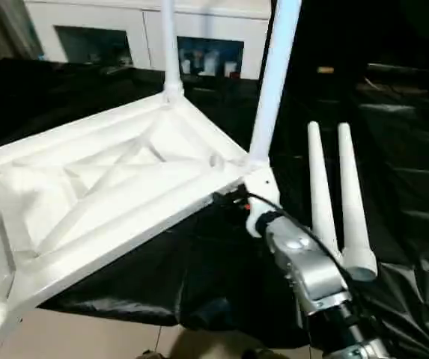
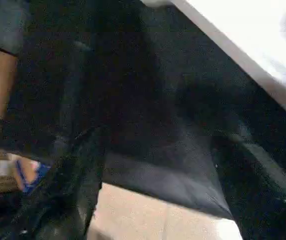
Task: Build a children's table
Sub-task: Rotate table base
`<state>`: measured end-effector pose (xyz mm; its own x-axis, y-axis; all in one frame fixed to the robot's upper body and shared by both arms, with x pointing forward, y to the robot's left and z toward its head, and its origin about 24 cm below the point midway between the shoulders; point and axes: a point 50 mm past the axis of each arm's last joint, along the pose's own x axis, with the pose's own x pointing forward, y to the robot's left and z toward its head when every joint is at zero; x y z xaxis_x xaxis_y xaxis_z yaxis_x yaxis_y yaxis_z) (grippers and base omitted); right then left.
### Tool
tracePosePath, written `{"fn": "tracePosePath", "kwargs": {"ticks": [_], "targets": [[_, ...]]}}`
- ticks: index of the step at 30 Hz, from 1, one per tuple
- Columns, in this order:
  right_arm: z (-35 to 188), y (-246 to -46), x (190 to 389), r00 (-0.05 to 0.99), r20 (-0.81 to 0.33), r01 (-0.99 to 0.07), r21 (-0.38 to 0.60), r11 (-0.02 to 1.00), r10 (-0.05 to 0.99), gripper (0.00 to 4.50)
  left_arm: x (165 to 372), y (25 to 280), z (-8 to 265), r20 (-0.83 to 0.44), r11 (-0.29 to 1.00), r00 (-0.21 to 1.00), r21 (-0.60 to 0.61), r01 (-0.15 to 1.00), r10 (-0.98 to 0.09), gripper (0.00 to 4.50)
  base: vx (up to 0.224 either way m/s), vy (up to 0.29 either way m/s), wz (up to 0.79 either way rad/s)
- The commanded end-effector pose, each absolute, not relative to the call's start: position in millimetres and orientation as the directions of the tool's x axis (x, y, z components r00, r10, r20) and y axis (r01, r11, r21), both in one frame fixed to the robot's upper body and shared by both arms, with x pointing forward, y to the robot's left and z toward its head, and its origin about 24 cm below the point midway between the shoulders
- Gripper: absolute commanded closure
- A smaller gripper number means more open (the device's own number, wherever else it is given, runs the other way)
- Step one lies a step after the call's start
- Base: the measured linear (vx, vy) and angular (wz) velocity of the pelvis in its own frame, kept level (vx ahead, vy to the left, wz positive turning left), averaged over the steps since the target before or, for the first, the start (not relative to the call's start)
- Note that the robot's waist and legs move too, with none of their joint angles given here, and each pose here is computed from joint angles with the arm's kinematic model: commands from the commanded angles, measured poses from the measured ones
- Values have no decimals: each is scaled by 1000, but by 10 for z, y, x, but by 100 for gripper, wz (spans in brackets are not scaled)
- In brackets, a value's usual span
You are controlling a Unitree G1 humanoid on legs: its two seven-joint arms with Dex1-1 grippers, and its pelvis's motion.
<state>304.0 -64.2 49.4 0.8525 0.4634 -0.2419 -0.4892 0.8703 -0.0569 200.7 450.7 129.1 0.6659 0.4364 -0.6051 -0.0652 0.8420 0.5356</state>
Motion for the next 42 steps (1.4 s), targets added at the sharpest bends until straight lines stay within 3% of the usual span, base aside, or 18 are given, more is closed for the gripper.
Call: {"fn": "tracePosePath", "kwargs": {"ticks": [1, 8, 15, 16, 18, 19, 21, 24, 25, 34, 42], "targets": [[492, -610, 3061, 842, -260, -504, -67, 861, 472, 63, 2022, 4434, 1211, -659, 864, 653, 503, 13, 374, 77, 0, 0, 0], [456, -553, 3092, 829, -280, -521, -67, 851, 485, 63, 2028, 4267, 1044, -734, 898, 629, 421, 126, 256, 14, 0, 0, 0], [384, -475, 3121, 810, -308, -535, -41, 844, 499, 63, 2074, 4054, 992, -768, 901, 632, 341, 268, 103, 2, 0, 0, 0], [368, -446, 3129, 805, -315, -539, -31, 842, 504, 63, 2078, 3912, 966, -784, 892, 620, 288, 349, 11, 2, 0, 0, 0], [363, -434, 3132, 803, -316, -540, -28, 841, 505, 63, 2074, 3835, 955, -793, 879, 609, 268, 393, -31, 2, 0, 0, 0], [358, -407, 3143, 800, -317, -542, -20, 840, 509, 63, 2063, 3651, 936, -806, 848, 582, 230, 477, -109, 2, 0, 0, 0], [356, -399, 3147, 799, -317, -543, -18, 839, 510, 63, 2061, 3592, 934, -807, 835, 576, 222, 503, -132, 2, 0, 0, 0], [351, -384, 3158, 797, -316, -545, -10, 838, 514, 63, 2082, 3322, 926, -795, 801, 559, 169, 574, -234, 2, 0, 0, 0], [349, -376, 3161, 795, -316, -547, -8, 837, 517, 63, 2124, 3112, 912, -771, 778, 558, 133, 614, -308, 2, 0, 0, 0], [358, -384, 3186, 797, -310, -551, -22, 834, 518, 63, 2391, 2573, 805, -678, 731, 589, 111, 673, -439, 2, 0, 0, 0], [514, -657, 3234, 864, -287, -449, -66, 891, 414, 63, 2664, 2191, 714, -587, 745, 659, 136, 653, -470, 2, 0, 0, 0]]}}
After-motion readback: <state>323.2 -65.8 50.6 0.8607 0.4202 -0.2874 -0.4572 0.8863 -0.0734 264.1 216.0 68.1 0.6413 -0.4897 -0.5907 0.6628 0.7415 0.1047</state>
